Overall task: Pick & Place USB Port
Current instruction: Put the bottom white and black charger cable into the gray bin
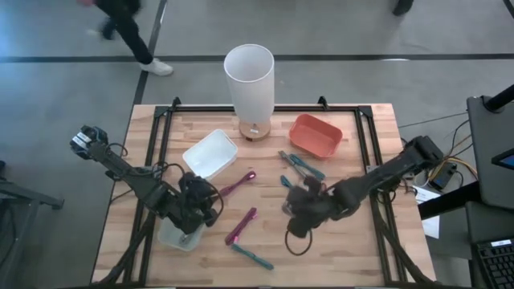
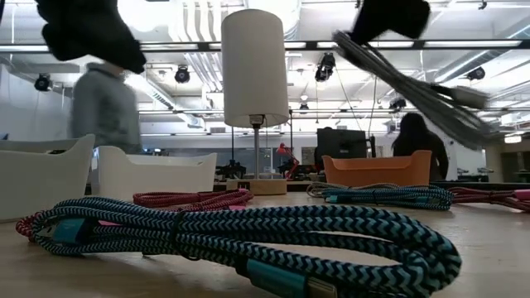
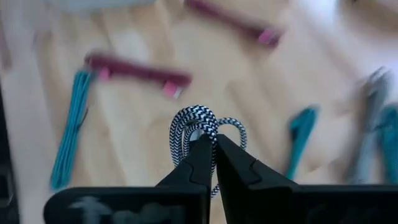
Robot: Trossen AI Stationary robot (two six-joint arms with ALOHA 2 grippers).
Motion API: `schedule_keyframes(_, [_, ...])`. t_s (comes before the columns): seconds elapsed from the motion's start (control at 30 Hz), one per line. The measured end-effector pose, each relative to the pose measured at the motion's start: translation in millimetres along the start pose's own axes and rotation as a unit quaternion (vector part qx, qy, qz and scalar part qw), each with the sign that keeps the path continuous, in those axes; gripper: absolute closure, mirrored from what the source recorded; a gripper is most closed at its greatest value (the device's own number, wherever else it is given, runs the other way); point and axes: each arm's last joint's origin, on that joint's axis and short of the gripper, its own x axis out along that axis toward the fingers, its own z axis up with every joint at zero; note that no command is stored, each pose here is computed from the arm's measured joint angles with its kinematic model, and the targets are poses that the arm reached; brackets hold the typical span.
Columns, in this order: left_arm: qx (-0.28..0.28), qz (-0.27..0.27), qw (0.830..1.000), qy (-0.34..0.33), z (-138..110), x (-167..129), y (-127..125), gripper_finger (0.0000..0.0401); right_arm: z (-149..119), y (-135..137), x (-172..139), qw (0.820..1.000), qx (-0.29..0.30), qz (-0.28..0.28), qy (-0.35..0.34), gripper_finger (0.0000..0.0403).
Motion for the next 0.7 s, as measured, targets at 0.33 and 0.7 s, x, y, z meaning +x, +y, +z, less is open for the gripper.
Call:
schedule_keyframes(0.33, [0.103,-0.035,0.993,-0.054,10.5,0.6,-11.5,0.0325,21.1,-16.6,-3.7,0.997,-0.042,-0.003,-0.07,0.0394])
schedule_keyframes(0.7, [0.151,-0.067,0.985,-0.059,26.9,12.1,-12.1,0.0324,32.0,-27.6,8.6,0.992,-0.088,0.02,-0.092,0.0394])
